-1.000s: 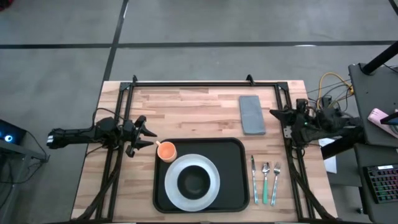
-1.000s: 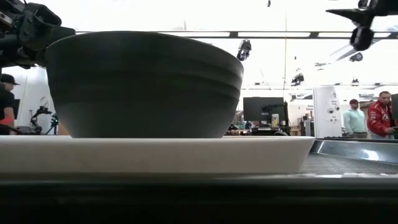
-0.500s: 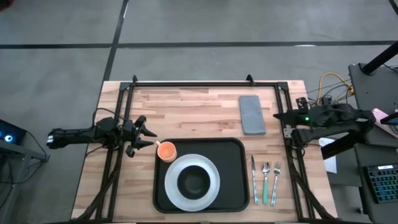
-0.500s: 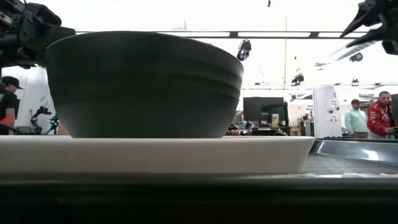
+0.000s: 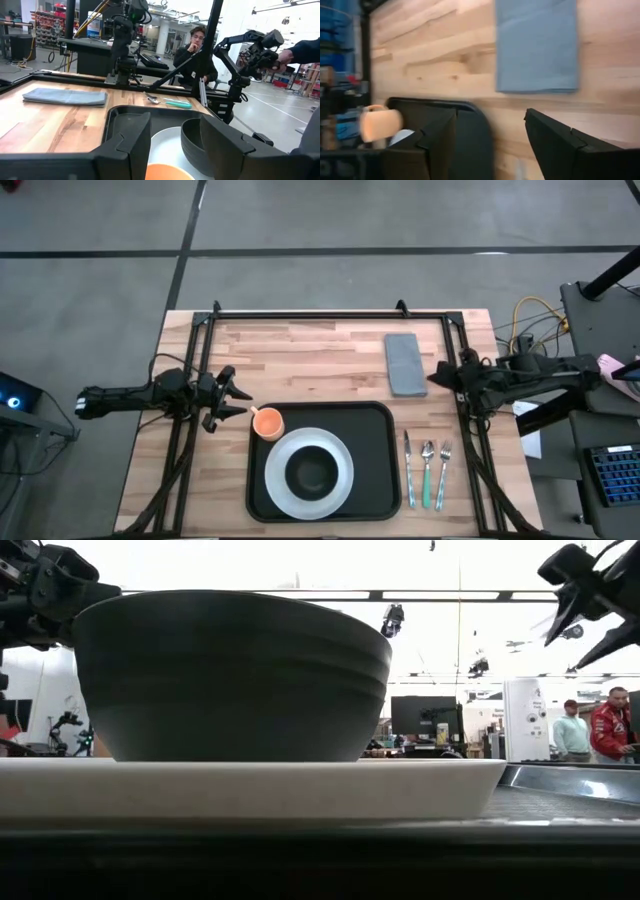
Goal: Set up tray
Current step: Put the gray napkin to the right of the white plate on the black tray
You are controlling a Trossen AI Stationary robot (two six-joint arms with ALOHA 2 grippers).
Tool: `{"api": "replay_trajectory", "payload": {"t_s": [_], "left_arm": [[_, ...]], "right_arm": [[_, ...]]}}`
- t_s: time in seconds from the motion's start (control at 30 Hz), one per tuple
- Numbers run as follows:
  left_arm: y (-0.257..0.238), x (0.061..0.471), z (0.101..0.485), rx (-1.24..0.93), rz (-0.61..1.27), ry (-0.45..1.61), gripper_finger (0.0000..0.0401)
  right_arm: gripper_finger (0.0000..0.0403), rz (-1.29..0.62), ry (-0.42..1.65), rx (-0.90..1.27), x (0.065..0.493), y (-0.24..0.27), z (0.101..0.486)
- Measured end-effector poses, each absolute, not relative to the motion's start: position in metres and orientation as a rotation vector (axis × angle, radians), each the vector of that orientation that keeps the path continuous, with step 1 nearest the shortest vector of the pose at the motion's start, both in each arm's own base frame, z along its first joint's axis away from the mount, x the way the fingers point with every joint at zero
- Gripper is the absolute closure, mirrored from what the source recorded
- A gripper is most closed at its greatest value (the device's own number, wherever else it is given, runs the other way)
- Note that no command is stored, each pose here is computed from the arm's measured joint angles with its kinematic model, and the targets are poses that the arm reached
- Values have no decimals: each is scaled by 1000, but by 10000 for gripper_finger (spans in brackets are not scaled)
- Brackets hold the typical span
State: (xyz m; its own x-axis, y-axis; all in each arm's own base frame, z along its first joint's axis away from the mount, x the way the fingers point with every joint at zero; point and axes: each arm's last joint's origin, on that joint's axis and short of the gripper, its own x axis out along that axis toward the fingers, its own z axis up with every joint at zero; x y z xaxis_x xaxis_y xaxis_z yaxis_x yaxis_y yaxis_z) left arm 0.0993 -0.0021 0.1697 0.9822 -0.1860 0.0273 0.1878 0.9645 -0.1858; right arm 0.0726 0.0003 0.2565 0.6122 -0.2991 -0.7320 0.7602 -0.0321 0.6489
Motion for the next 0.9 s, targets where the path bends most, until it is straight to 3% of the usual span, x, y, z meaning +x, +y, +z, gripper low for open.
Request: {"api": "replay_trajectory", "payload": {"t_s": [0.3,0.5,0.73,0.9], "left_arm": [[-2,99,170,-189,-189,-10,250],[-2,99,170,-189,-189,-10,250],[-2,99,170,-189,-189,-10,250],[-2,99,170,-189,-189,-10,250]], "right_arm": [[172,-798,256,1382,108,-13,254],[172,-777,296,1371,124,-53,252],[170,-724,370,1433,108,-99,243],[170,-808,474,1423,91,-104,231]]}}
